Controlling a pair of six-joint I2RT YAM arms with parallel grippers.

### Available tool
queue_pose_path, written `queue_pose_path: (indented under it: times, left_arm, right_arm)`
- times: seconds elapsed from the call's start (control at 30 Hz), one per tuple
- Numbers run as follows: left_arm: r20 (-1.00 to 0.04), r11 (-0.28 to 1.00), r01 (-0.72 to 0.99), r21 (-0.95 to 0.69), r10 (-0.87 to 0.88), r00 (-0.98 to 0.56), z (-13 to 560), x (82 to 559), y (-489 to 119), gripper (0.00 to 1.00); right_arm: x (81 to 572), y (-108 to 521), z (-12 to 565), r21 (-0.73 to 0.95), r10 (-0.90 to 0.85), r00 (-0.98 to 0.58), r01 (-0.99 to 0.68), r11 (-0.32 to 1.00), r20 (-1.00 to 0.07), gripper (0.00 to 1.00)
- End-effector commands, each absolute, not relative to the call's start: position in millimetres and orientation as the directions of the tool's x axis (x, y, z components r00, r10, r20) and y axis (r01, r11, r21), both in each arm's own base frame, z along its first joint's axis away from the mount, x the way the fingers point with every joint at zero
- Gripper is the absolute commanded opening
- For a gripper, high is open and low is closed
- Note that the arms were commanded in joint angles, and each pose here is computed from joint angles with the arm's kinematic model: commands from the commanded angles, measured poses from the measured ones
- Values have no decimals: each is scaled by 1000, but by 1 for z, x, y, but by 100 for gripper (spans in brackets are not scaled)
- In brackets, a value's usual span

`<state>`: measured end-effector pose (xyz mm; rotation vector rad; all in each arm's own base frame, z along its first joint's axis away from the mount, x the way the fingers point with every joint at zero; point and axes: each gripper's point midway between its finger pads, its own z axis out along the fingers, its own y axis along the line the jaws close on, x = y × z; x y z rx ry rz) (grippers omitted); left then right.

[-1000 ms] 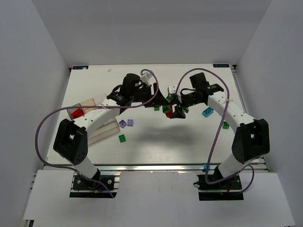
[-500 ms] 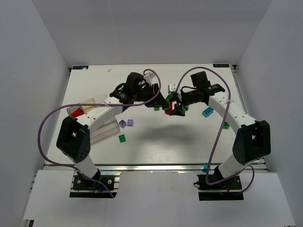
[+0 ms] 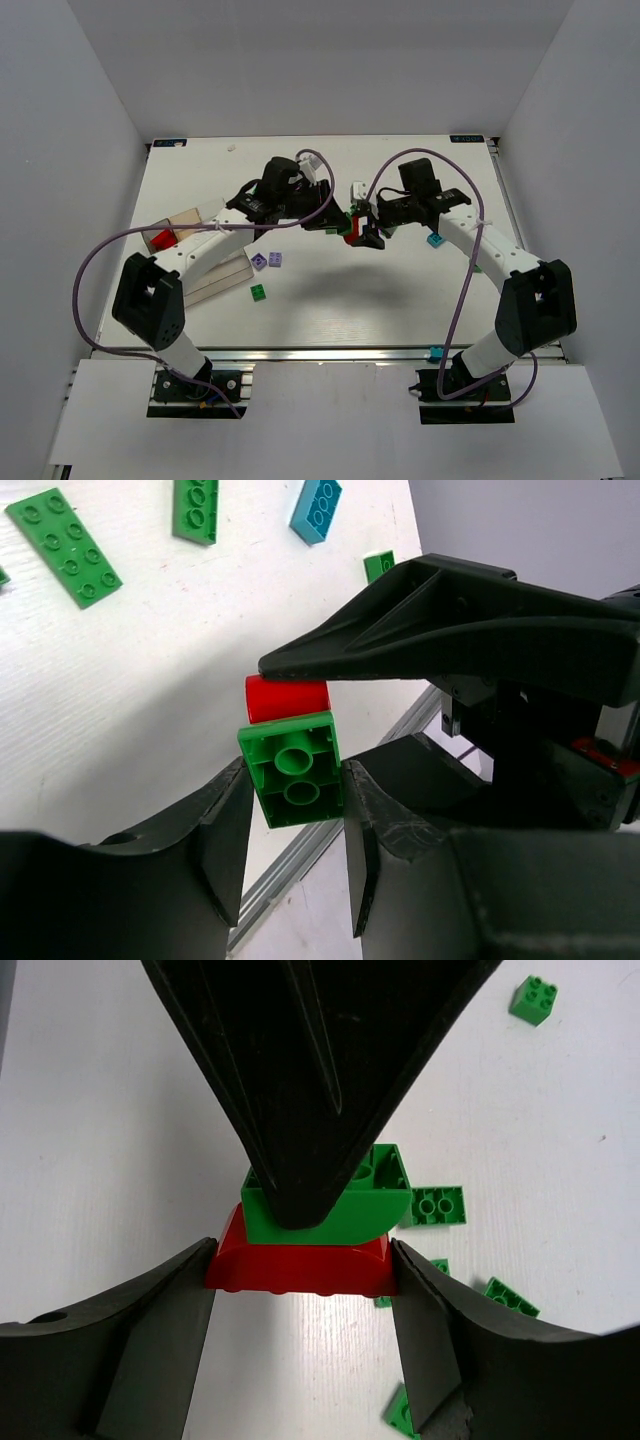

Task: Sort the legos into containers by color

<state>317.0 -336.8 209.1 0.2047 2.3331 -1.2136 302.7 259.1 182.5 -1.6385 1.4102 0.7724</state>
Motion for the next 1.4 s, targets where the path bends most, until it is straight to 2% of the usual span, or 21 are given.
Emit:
queue_pose_path:
  times: [0.0, 0.37, 0.43, 0.57, 0.6, 0.77, 0.87, 1.07, 1.37]
  left_arm:
    - [-554, 679, 317, -662, -157, -818, 225, 325, -292, 0]
    - [-530, 748, 177, -640, -262, -807, 215, 316, -228, 0]
    - [-552, 794, 111, -598, -307, -775, 216, 320, -205, 0]
    - [-582, 883, -119, -453, -394, -711, 205, 322, -139, 0]
    - [-618, 899, -194, -392, -414, -668, 206, 325, -115, 0]
    - [-662, 883, -404, -239, -452, -598, 208, 320, -43, 0]
    - [-669, 870, -471, -147, -438, -600, 199, 318, -15, 0]
    - [-660, 844, -536, -15, -411, -629, 175, 322, 21, 0]
    - [-652, 832, -553, 33, -401, -643, 160, 330, 39, 0]
  right_arm:
    - [316, 240, 179, -205, -532, 142, -977, 61, -835, 0]
    - [316, 240, 173, -202, -533, 133, -977, 72, -836, 0]
    - [317, 239, 173, -199, -533, 130, -977, 75, -836, 0]
    - [315, 241, 173, -191, -530, 125, -979, 72, -839, 0]
    - [315, 241, 173, -190, -529, 124, -979, 71, -840, 0]
    - [313, 242, 173, -180, -526, 114, -981, 75, -843, 0]
    - [314, 242, 174, -180, -525, 112, -981, 79, -844, 0]
    - [313, 246, 179, -159, -513, 92, -983, 87, -854, 0]
    - [315, 249, 182, -151, -507, 78, -983, 104, -859, 0]
